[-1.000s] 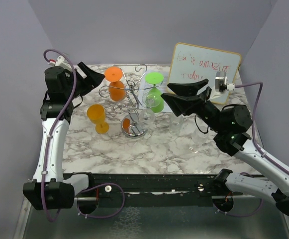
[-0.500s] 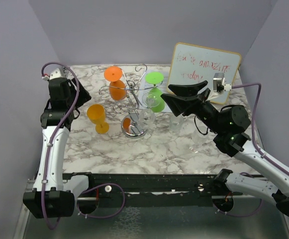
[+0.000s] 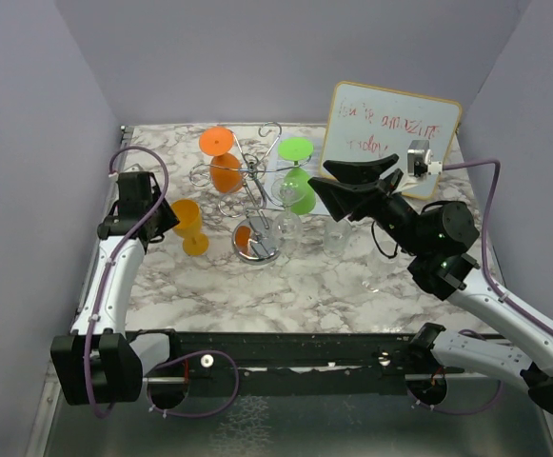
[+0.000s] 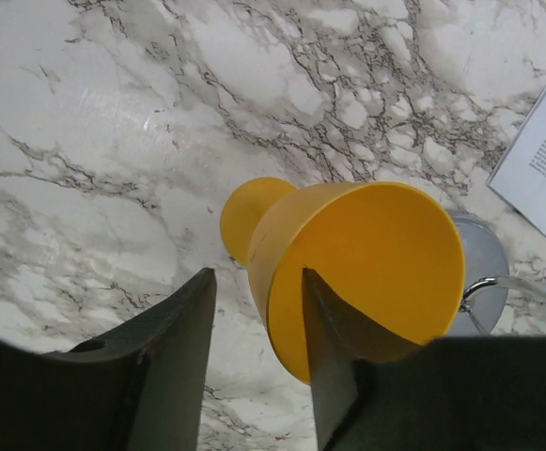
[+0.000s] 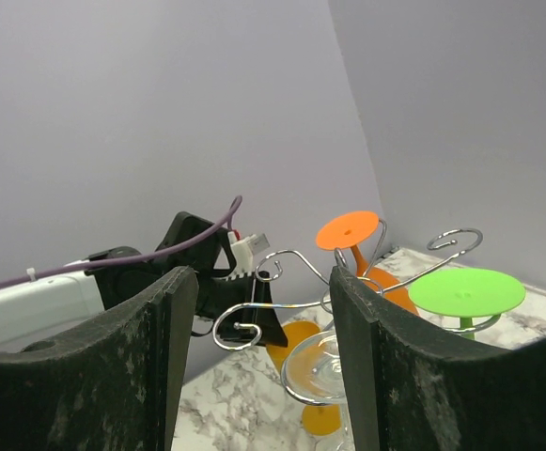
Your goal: Place the wine glass upside down on the wine glass rack
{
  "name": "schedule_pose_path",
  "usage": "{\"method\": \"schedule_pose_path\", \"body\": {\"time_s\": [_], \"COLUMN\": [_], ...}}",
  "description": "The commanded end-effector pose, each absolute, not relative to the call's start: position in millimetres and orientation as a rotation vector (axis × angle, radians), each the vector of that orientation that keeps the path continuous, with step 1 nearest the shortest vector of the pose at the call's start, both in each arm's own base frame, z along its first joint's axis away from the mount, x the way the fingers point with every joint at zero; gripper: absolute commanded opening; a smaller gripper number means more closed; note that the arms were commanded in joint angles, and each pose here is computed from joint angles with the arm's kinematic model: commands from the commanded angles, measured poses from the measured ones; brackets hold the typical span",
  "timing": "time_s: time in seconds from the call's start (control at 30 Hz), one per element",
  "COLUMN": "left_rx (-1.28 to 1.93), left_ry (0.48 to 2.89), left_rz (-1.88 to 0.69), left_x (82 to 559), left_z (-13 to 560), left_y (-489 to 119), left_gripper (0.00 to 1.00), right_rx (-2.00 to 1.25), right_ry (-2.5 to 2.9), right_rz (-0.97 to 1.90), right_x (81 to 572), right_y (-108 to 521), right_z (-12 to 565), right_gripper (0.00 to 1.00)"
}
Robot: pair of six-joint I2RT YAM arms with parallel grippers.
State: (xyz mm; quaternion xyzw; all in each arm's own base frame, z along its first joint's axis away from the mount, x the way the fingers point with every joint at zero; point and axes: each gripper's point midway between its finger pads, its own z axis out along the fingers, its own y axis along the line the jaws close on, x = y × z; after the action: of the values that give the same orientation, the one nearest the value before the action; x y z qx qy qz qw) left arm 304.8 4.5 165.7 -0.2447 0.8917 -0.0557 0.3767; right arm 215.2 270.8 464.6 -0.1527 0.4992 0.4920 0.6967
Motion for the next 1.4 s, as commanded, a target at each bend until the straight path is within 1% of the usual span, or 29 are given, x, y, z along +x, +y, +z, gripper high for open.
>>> {"method": "schedule_pose_path", "body": {"time_s": [0.0,0.07,0.17,0.2,0.37,0.5,0.63,0.8,1.13,1.23,1.37], "left_rx": [-0.619,-0.628,-0.637,-0.636,-0.633,-0.621,-0.58,-0.512,-0.292,-0.194,-0.096], "left_ry": [2.289,2.284,2.254,2.241,2.153,2.057,1.927,1.751,1.47,1.443,1.447], "left_rz": [-0.143,-0.115,-0.065,-0.046,0.007,0.003,-0.028,-0.081,-0.364,-0.522,-0.785], "left_x": [313,316,320,322,333,340,339,321,280,275,286], "left_z": [156,156,164,168,207,255,328,417,562,583,582], "left_y": [5,10,18,21,33,36,36,31,-17,-46,-85], "left_gripper": [0.34,0.2,0.03,0.0,0.0,0.0,0.0,0.0,0.0,0.0,0.0], "right_rx": [-0.329,-0.323,-0.32,-0.319,-0.319,-0.302,-0.265,-0.214,-0.148,-0.104,0.01], "right_ry": [1.121,1.124,1.127,1.124,1.129,1.151,1.164,1.164,1.192,1.191,1.18], "right_rz": [1.066,1.059,1.054,1.054,1.058,1.062,1.063,1.066,1.114,1.125,1.17], "right_x": [216,216,216,216,216,219,222,228,235,238,244], "right_y": [266,264,263,262,262,263,261,259,263,260,255], "right_z": [461,461,462,463,463,463,463,462,464,464,467], "right_gripper": [0.63,0.63,0.63,0.63,0.63,0.64,0.66,0.66,0.66,0.66,0.66]}}
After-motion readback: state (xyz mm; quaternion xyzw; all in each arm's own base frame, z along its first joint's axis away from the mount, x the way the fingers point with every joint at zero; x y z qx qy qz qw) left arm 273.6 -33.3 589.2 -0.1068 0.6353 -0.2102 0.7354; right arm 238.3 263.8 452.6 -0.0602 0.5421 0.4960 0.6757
